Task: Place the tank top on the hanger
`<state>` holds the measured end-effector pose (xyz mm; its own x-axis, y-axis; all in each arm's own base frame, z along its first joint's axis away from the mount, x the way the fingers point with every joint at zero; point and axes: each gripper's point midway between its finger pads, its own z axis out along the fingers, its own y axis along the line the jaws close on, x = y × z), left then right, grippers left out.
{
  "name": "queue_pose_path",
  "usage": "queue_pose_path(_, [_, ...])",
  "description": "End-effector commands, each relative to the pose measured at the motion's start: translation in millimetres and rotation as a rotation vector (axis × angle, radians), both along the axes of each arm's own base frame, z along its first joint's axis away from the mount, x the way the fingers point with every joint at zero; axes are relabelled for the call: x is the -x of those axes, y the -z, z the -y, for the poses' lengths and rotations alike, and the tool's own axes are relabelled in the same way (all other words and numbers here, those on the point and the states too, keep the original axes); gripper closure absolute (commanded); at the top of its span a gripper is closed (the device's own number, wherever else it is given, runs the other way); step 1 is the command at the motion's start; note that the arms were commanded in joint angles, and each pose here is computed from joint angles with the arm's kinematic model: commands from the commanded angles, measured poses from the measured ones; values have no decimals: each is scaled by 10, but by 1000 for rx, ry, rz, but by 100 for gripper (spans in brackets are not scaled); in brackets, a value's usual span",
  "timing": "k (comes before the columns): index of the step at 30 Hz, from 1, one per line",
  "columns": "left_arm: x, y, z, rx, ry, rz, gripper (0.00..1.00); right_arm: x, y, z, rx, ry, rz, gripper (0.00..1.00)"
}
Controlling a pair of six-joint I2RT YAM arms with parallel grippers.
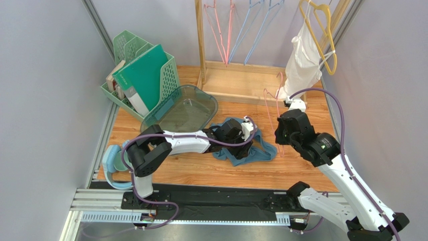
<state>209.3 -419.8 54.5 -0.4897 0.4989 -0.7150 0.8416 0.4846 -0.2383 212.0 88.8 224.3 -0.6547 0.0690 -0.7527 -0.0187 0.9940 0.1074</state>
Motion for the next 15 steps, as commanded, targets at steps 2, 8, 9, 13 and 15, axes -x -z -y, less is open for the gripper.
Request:
queue_pose_path(2, [-17, -94, 146, 46, 37, 28, 44, -29, -95, -28, -31, -5, 51, 100])
queue_pose_path(8, [-24, -173, 175, 68, 34, 30, 88, -24, -94, -21, -30, -4, 52, 100])
queue_pose_path(9, [-17, -178, 180, 70, 32, 24, 97, -24, -94, -21, -30, -4, 52, 100])
queue_pose_path(13, [-23, -298, 202, 93, 23, 25, 100, -20, -93, -11, -27, -3, 52, 100])
queue_pose_path(15, [-42, -363, 190, 101, 5, 32, 100, -14, -91, -3, -23, -3, 51, 100])
